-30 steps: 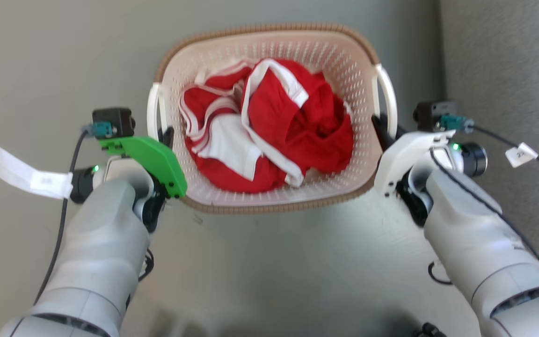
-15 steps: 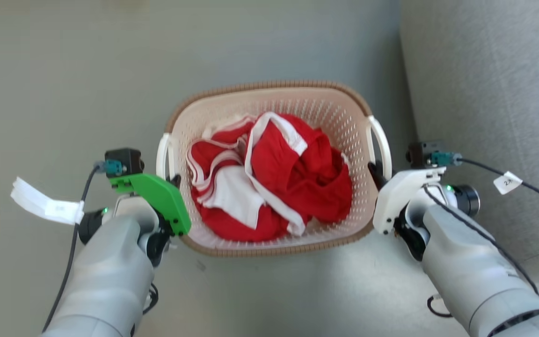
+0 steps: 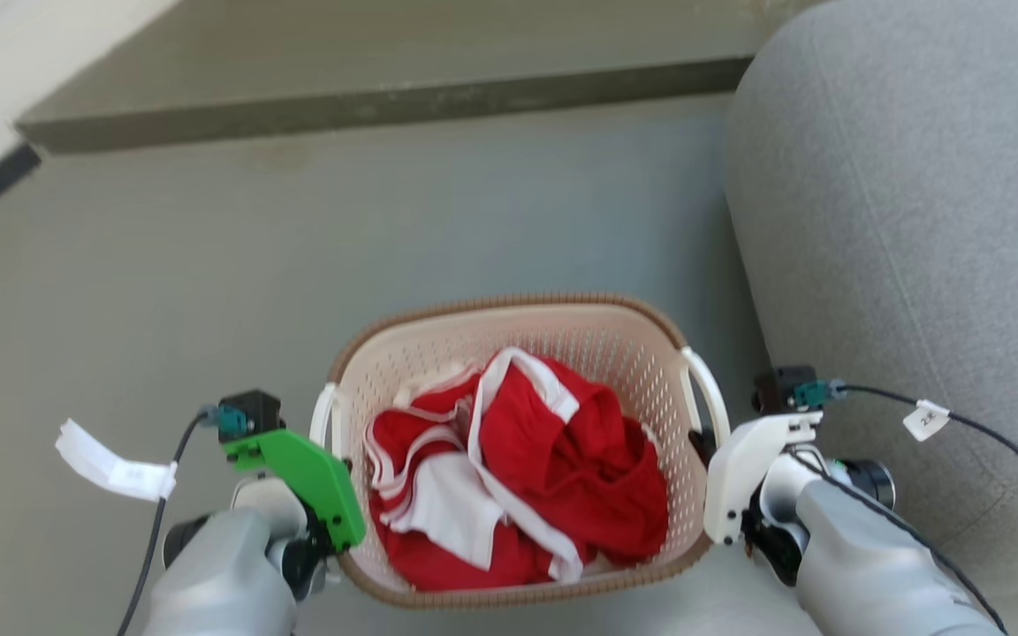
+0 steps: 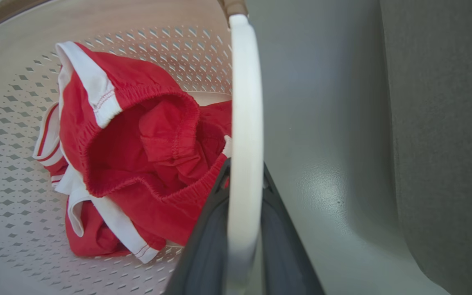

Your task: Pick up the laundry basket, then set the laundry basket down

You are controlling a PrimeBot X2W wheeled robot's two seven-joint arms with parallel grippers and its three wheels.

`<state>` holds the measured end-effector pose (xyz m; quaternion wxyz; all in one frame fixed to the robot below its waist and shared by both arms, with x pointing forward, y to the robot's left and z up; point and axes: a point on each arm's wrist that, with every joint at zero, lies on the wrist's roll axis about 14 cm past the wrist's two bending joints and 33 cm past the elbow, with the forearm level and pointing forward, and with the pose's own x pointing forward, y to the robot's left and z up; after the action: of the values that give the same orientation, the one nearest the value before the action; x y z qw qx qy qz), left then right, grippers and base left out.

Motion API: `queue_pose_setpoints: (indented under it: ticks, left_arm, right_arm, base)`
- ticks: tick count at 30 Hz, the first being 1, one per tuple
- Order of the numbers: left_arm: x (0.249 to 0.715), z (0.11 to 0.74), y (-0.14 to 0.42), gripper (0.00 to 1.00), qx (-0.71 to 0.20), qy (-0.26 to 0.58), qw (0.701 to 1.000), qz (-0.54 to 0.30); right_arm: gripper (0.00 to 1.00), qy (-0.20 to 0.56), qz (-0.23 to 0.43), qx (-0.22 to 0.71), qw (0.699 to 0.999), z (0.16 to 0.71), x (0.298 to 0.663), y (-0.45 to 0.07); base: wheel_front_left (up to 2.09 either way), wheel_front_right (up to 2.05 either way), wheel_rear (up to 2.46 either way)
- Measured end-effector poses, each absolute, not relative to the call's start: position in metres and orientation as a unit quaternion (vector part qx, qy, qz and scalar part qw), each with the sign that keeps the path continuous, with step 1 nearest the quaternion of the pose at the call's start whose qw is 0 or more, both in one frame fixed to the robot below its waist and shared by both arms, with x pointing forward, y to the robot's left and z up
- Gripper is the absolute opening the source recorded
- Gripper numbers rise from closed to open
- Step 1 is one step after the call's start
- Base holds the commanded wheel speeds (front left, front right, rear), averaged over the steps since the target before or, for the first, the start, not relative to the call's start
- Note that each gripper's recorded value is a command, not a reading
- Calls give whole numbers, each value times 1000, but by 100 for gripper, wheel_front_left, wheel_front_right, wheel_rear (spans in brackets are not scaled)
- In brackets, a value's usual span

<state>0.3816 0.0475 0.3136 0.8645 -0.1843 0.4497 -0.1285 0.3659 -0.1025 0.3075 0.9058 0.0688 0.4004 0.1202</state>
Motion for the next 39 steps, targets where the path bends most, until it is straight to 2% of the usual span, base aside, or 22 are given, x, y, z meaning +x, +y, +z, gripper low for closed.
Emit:
queue_pose_setpoints:
  ticks: [10,21,30,39]
  left_arm:
    - [352,332,52,0,-183,449,865,-128]
    - [345,357,53,0,-178,424,877,-136]
    - [319,350,55,0,-182,447,865,-134]
    - [311,347,55,0,-185,457,860,-134]
  right_arm:
    - [0,404,131,79,902,326,337,-94]
    - [0,379,140,75,911,353,334,-91]
    - [0,396,139,86,903,347,309,-90]
    - [0,406,135,97,899,343,300,-90]
  base:
    - [0,0,0]
    - [0,0,0]
    - [0,0,0]
    - [0,0,0]
